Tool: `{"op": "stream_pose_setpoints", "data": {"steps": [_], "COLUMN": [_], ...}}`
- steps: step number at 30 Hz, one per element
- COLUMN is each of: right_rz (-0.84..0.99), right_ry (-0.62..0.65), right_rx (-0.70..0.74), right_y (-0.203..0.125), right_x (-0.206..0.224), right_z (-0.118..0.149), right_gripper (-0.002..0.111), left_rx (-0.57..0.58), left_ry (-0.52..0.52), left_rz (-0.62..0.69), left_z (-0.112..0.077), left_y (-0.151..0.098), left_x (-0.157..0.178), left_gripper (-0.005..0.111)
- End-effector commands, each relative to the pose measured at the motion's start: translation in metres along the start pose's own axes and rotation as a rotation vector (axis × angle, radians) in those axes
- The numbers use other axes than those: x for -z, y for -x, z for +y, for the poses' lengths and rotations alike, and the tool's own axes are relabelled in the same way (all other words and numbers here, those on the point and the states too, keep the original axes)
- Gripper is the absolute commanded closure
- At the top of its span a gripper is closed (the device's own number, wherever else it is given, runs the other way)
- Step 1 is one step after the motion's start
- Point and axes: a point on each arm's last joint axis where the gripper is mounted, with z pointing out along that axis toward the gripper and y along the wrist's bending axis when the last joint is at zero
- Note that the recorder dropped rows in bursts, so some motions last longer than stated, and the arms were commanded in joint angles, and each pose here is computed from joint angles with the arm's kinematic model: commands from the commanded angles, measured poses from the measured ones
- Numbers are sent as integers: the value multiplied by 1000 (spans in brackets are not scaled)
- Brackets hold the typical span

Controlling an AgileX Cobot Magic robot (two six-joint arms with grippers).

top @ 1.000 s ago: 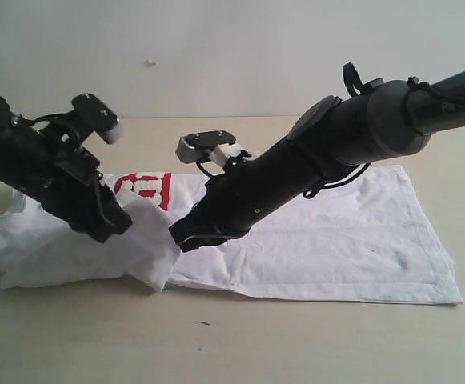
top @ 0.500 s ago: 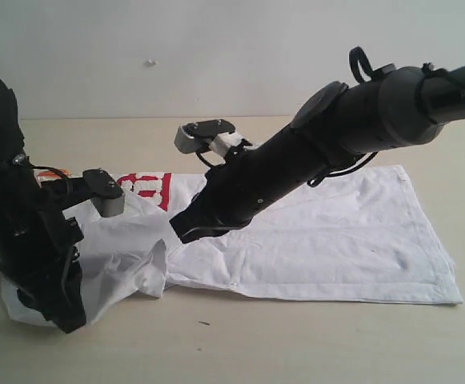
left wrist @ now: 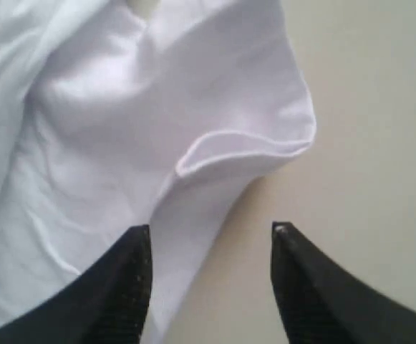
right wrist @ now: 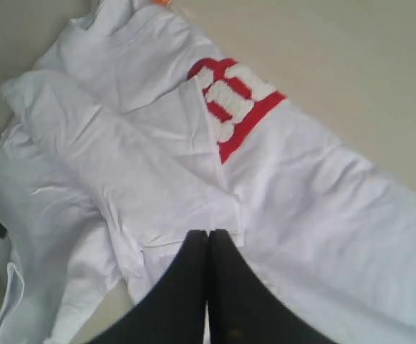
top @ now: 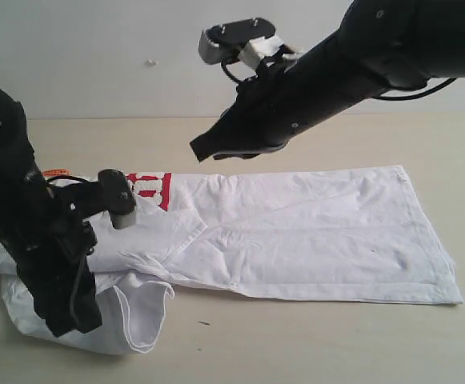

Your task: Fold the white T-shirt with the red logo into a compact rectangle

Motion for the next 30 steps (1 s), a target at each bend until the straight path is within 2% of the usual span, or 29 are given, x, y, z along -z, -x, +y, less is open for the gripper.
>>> {"op": "stream_pose_setpoints", "data": {"steps": [1,3,5,10,13,16,19,25,30], "right_rz": [-61,-70,-74,-85,-88,-87,-77,-65,-65], "right_ry": [-31,-30,-30,-37,-39,-38,-32,-24,-24], "right_rx": [-1,3,4,4,4,4,4,4,4], "right_y": [11,13,13,14,15,14,14,12,12], "right_x": [23,28,30,30,30,30,30,30,30], "right_z": [4,5,6,5,5,5,6,6,6], "right_gripper": [108,108,108,108,108,108,108,108,108], "left_rx": [-282,-384,-435,-471,-477,-546,-547,-571,-603], "left_ry": [185,224,234,226,149,34,20,41,77], "left_rz": [-22,-4,3,-25,-50,-72,-63,26,91], "left_z": [-5,-6,-6,-10,-17,-28,-29,-25,-20], "left_y": [8,9,10,11,12,11,9,2,-2], "left_x": [-14,-16,-15,-10,-10,-11,-12,-13,-13], "left_gripper": [56,55,55,55,56,56,66,104,107]}}
